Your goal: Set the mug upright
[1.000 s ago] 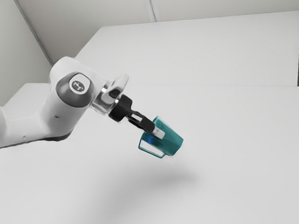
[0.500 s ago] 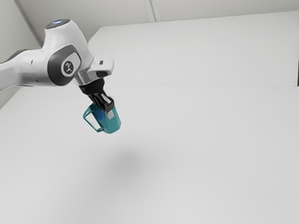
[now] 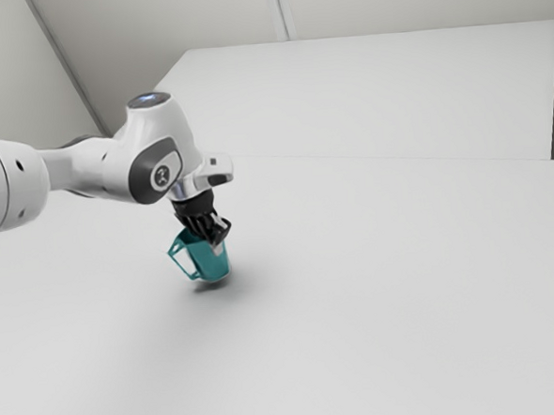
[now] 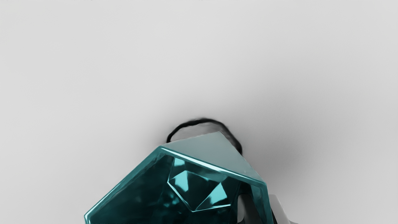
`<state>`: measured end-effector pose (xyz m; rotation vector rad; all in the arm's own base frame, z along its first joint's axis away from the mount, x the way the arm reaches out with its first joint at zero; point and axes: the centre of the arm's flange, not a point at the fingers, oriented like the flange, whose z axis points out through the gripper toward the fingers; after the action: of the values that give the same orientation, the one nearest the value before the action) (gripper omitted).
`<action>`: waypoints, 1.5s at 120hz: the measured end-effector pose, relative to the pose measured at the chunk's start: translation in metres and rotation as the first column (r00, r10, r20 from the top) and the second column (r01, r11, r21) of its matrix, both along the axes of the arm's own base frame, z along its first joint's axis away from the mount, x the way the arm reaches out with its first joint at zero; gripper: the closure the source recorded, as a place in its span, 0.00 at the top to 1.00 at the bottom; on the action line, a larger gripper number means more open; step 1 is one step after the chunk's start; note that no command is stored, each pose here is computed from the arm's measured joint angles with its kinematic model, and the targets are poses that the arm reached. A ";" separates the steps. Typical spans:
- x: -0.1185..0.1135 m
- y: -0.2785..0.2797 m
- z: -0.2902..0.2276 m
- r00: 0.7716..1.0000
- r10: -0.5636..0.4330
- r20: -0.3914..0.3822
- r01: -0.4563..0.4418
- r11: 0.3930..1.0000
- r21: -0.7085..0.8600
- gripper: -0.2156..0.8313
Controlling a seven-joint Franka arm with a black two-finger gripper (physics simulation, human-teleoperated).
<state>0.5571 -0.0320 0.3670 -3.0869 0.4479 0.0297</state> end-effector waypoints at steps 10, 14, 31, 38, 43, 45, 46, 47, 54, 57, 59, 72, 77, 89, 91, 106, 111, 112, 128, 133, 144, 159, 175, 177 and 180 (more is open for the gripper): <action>0.001 0.000 -0.008 1.000 0.022 0.003 -0.022 1.000 0.000 0.05; 0.002 0.001 -0.010 1.000 0.031 0.005 -0.031 1.000 -0.001 0.05; 0.004 0.002 -0.018 0.998 0.061 0.007 -0.061 0.998 -0.002 0.05; 0.005 0.001 -0.019 0.997 0.072 0.010 -0.072 0.997 -0.003 0.07; 0.005 0.001 -0.019 0.997 0.078 0.011 -0.078 0.997 -0.006 0.11; 0.005 0.001 -0.019 0.997 0.081 0.012 -0.081 0.997 -0.007 0.14; 0.005 0.001 -0.019 0.997 0.082 0.012 -0.082 0.997 -0.008 0.16; 0.005 0.001 -0.019 0.996 0.083 0.012 -0.083 0.997 -0.008 0.18; 0.005 0.001 -0.017 0.996 0.090 0.017 -0.090 0.996 -0.011 0.30; 0.005 0.001 -0.015 0.996 0.092 0.020 -0.092 0.996 -0.012 0.36; 0.005 0.001 -0.013 0.995 0.094 0.023 -0.093 0.996 -0.012 0.39; 0.003 0.000 0.008 0.994 0.102 0.048 -0.102 0.995 -0.018 0.55; 0.002 0.000 0.020 0.993 0.106 0.059 -0.105 0.994 -0.021 0.59; 0.002 -0.002 0.055 0.990 0.116 0.084 -0.114 0.993 -0.029 0.67; 0.004 -0.002 0.062 0.989 0.118 0.088 -0.115 0.993 -0.033 0.68; 0.023 -0.005 0.110 0.987 0.131 0.098 -0.126 0.990 -0.060 0.73; 0.032 -0.005 0.125 0.986 0.135 0.099 -0.129 0.989 -0.068 0.74; 0.034 -0.004 0.129 0.986 0.137 0.100 -0.130 0.989 -0.069 0.74; 0.069 0.011 0.178 0.982 0.159 0.103 -0.151 0.985 -0.078 0.77; 0.072 0.013 0.185 0.983 0.160 0.090 -0.153 0.985 -0.076 0.77; 0.070 0.015 0.190 0.985 0.162 0.055 -0.158 0.985 -0.067 0.78; 0.065 0.016 0.190 0.987 0.163 0.016 -0.162 0.985 -0.057 0.79; 0.062 0.017 0.188 0.986 0.164 -0.011 -0.165 0.985 -0.053 0.79; 0.062 0.018 0.188 0.986 0.165 -0.013 -0.165 0.985 -0.053 0.79; 0.061 0.018 0.187 0.986 0.165 -0.016 -0.166 0.985 -0.053 0.79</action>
<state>0.6186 -0.0142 0.5543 -3.1696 0.1945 0.0387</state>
